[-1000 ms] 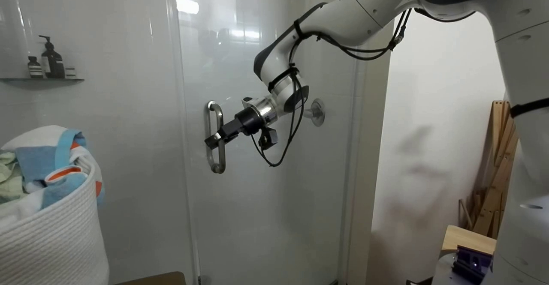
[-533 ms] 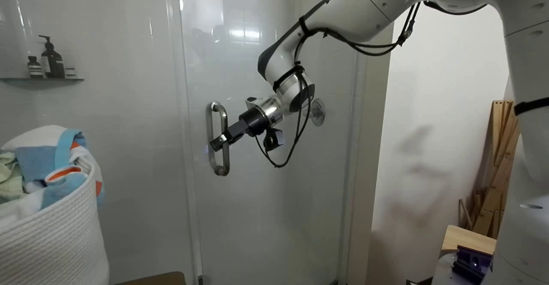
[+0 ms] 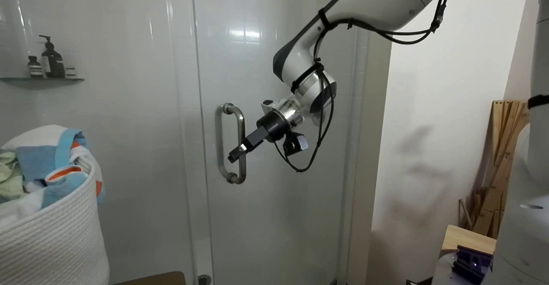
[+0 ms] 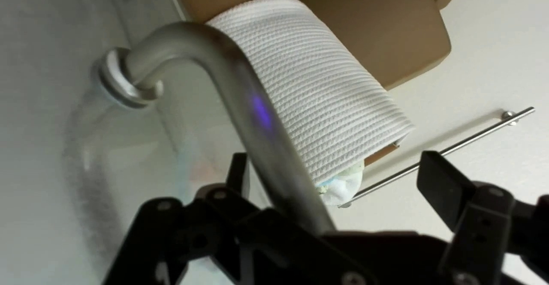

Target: Open the shower door

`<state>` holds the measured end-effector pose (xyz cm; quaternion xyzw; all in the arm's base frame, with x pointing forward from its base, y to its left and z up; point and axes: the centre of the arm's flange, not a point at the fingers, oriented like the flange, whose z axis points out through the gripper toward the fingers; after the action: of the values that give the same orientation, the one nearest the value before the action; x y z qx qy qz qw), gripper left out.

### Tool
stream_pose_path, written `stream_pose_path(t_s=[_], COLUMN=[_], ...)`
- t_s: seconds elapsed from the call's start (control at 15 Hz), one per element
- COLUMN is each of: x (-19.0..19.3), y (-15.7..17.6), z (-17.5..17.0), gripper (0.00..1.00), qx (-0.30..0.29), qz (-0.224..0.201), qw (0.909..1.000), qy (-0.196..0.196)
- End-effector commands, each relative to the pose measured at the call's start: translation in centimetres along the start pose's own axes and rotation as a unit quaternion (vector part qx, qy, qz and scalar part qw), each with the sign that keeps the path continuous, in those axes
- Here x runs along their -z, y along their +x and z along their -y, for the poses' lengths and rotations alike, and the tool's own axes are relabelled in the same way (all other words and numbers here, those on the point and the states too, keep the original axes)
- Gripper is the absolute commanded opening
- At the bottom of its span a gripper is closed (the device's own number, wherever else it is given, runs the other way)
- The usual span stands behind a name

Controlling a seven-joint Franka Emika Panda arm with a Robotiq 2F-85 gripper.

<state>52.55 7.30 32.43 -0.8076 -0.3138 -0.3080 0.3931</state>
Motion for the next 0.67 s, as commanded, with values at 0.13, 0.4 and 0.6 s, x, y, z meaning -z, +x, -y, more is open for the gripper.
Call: stream_pose_path(t_s=[0.13, 0.4, 0.6], x=[4.8, 7.8, 8.9], y=[-1.4, 1.0, 3.3], z=[1.3, 2.7, 4.1], gripper=[1.0, 1.0, 1.0], qx=[0.012, 0.033, 0.014], qz=[0.004, -0.007, 0.023], qw=[0.9941, 0.9837, 0.9733], qy=[-0.108, -0.177, -0.228])
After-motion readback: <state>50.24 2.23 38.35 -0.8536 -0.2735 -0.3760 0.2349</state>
